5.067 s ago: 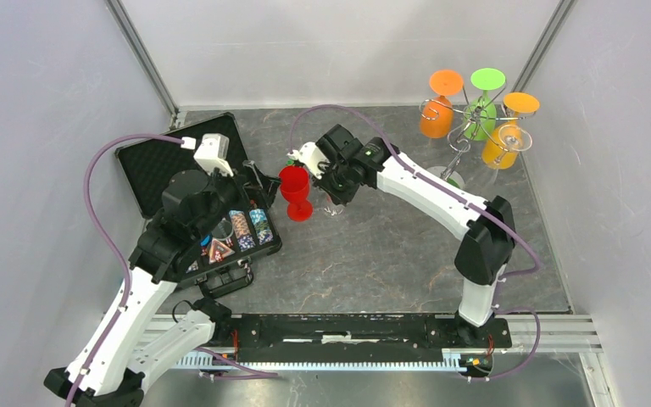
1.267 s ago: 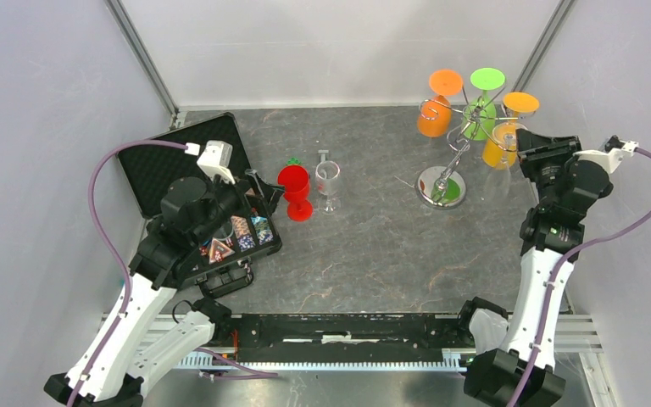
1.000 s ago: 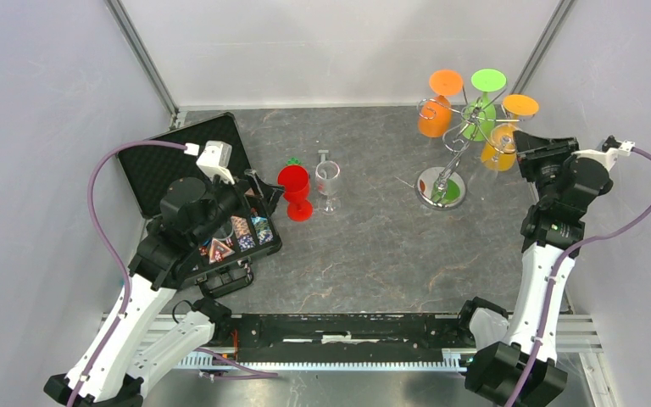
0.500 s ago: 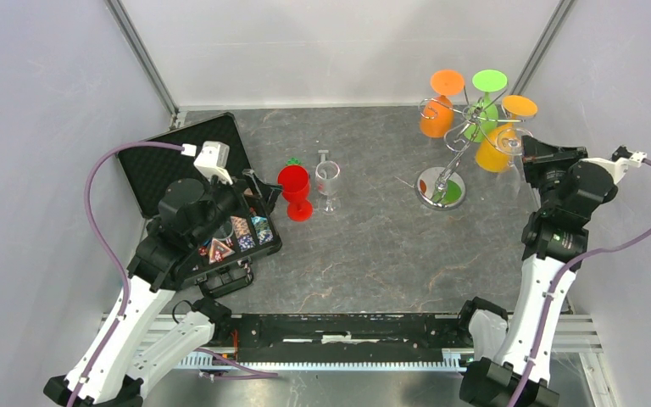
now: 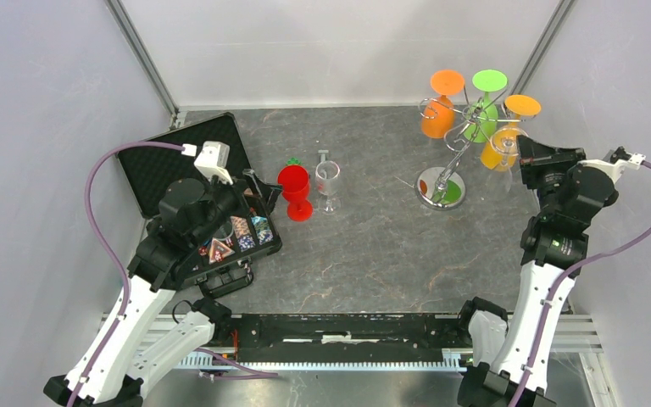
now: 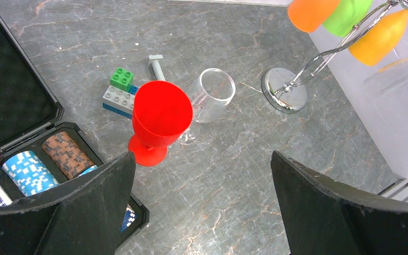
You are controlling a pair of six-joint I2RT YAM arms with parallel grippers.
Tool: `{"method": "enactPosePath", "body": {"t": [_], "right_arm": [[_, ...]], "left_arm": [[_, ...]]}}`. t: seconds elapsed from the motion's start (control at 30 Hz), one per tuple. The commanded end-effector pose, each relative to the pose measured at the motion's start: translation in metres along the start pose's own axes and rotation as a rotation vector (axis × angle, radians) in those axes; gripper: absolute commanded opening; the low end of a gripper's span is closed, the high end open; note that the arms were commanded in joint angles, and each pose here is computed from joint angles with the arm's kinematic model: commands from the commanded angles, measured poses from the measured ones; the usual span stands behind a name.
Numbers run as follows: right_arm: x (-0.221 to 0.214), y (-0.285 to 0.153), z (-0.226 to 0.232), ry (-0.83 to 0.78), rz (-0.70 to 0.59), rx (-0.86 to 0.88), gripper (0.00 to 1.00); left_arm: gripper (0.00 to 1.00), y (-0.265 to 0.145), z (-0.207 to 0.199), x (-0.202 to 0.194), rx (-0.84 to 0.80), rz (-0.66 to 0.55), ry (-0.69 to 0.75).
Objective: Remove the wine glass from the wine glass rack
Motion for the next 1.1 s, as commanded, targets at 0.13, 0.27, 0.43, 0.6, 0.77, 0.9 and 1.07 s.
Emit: {"method": "enactPosePath", "body": {"t": [0.13,0.27,0.43,0.6,0.77,0.9,1.07], "right_arm": [[0.004,0.01,0.026,0.029,0.018,0.139,0.0],[0.0,0.016,0.031,0.053,0.055,0.171,0.0],[0.012,0.021,0.038,0.042,0.001,0.192,0.0],[0.033,0.026,0.031,-0.013,-0.129,0.126,0.0],[0.044,0.02,0.019,-0.02,-0.217,0.052,0.0],[0.05,0.011,0.013,-0.006,-0.268,0.012,0.0],[0.056,0.005,0.011,0.001,-0.308,-0.019,0.0]], "left_arm": [[1.0,0.003,-0.004,0.009,-0.006,-0.04,-0.035],[1.0,0.003,-0.004,0.009,-0.007,-0.042,-0.039],[1.0,0.004,-0.004,0.01,-0.008,-0.042,-0.043],[1.0,0.004,-0.006,0.01,-0.017,-0.042,-0.052],[1.0,0.004,-0.01,0.009,-0.042,-0.036,-0.051],[1.0,0.003,-0.01,0.01,-0.042,-0.042,-0.049],[1.0,0.002,-0.011,0.012,-0.044,-0.048,-0.047]]}}
Point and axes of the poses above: each gripper's point midway between its finger pads, its own y axis out along the fingers, its own z axis along the line the jaws close on, x = y × z, the point moved 2 cm from there along -y, back along the fingers, and after that the axes turned 1 degree about -y, right-handed, at the moved point
